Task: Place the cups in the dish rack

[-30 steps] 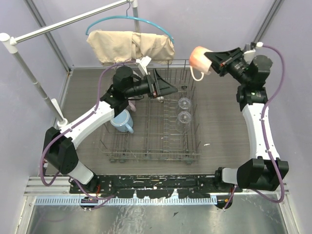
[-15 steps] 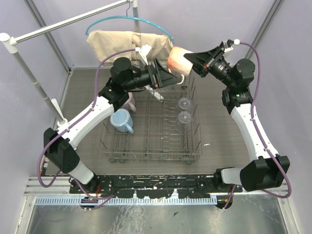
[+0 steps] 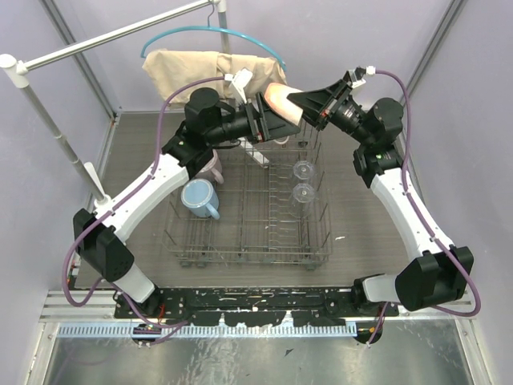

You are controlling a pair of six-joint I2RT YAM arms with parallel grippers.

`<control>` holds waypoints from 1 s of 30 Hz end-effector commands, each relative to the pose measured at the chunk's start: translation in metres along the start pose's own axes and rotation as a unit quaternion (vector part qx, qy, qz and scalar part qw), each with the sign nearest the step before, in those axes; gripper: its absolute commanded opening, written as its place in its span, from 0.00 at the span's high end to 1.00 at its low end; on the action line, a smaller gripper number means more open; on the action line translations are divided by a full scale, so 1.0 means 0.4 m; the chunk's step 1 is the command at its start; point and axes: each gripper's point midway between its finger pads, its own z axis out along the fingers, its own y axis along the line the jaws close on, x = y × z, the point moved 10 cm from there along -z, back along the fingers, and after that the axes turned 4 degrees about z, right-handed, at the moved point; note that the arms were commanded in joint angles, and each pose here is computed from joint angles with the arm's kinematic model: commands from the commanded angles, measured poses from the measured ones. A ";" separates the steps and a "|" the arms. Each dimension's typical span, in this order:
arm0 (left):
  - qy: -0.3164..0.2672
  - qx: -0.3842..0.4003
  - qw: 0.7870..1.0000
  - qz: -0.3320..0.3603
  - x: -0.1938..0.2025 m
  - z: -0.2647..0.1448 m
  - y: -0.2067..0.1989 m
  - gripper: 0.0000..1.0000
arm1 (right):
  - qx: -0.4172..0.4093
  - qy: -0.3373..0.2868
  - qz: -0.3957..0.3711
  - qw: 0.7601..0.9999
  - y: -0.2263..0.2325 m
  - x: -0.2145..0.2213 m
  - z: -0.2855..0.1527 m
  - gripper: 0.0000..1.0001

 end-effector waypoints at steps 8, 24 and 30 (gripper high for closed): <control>0.016 0.029 0.999 0.016 -0.006 -0.002 -0.035 0.43 | -0.050 0.010 -0.047 0.998 0.013 0.015 0.007 0.99; -0.047 0.049 0.998 0.007 -0.041 -0.036 -0.056 0.66 | -0.036 0.022 -0.040 0.998 -0.043 0.017 0.008 0.99; -0.065 0.064 0.996 -0.002 -0.049 -0.024 -0.051 0.81 | -0.031 0.023 -0.036 0.999 -0.054 0.018 0.007 0.99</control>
